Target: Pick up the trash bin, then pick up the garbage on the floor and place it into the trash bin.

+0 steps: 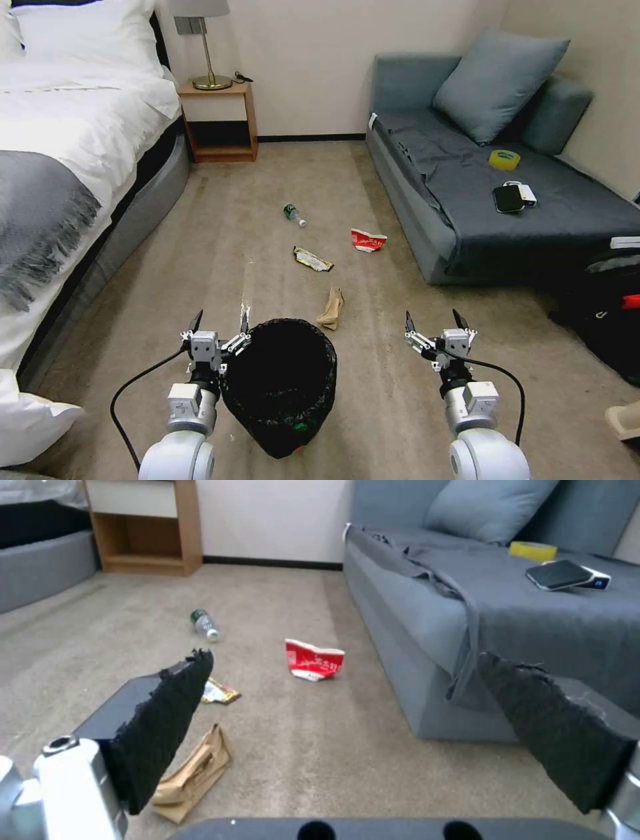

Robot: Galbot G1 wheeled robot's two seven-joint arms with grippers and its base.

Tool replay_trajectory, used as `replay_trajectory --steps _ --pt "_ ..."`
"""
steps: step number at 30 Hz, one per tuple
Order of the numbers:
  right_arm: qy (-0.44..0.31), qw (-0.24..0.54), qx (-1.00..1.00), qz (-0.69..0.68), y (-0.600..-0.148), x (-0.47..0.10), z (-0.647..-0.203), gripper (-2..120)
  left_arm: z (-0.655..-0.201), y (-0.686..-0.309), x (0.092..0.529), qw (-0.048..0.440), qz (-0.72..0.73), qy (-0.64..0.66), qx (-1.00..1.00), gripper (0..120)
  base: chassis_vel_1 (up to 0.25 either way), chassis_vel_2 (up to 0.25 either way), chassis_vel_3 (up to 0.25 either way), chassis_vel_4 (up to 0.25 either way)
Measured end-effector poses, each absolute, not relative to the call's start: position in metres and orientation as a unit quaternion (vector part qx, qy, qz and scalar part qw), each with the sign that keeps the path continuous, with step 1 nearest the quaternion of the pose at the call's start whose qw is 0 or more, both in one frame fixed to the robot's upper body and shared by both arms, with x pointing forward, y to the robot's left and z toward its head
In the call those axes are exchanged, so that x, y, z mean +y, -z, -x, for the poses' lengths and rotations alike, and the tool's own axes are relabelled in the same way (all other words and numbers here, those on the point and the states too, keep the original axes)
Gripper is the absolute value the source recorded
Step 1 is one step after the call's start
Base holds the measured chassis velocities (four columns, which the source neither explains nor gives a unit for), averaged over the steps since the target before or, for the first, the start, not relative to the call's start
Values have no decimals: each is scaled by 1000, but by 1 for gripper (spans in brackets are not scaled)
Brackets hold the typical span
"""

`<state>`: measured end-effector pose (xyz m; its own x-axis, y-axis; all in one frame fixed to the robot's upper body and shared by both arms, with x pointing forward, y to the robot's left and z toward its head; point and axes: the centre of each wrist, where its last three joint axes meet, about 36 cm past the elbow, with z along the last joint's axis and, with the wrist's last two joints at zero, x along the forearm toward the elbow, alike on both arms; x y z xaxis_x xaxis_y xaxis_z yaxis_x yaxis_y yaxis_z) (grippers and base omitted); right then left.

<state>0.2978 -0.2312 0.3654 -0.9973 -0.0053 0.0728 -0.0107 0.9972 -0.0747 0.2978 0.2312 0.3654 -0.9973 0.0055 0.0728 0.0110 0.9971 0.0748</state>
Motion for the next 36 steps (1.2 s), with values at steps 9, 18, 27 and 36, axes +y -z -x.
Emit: replay_trajectory --steps 9,18,27,36 --pt "-38 36 -999 -4 -365 -231 -298 100 -298 -365 231 36 4 38 -999 100 0 0 0 0" --pt "-38 36 -999 -4 -365 -231 -298 100 -298 -365 231 36 4 38 -999 100 0 0 0 0" --pt "-63 30 -995 74 -369 -233 -282 100 -295 -394 211 55 -37 -21 -998 100 0 0 0 0" --pt "-49 19 -995 85 -394 -241 -278 100 -289 -430 211 66 -58 -24 -996 100 0 0 0 0"
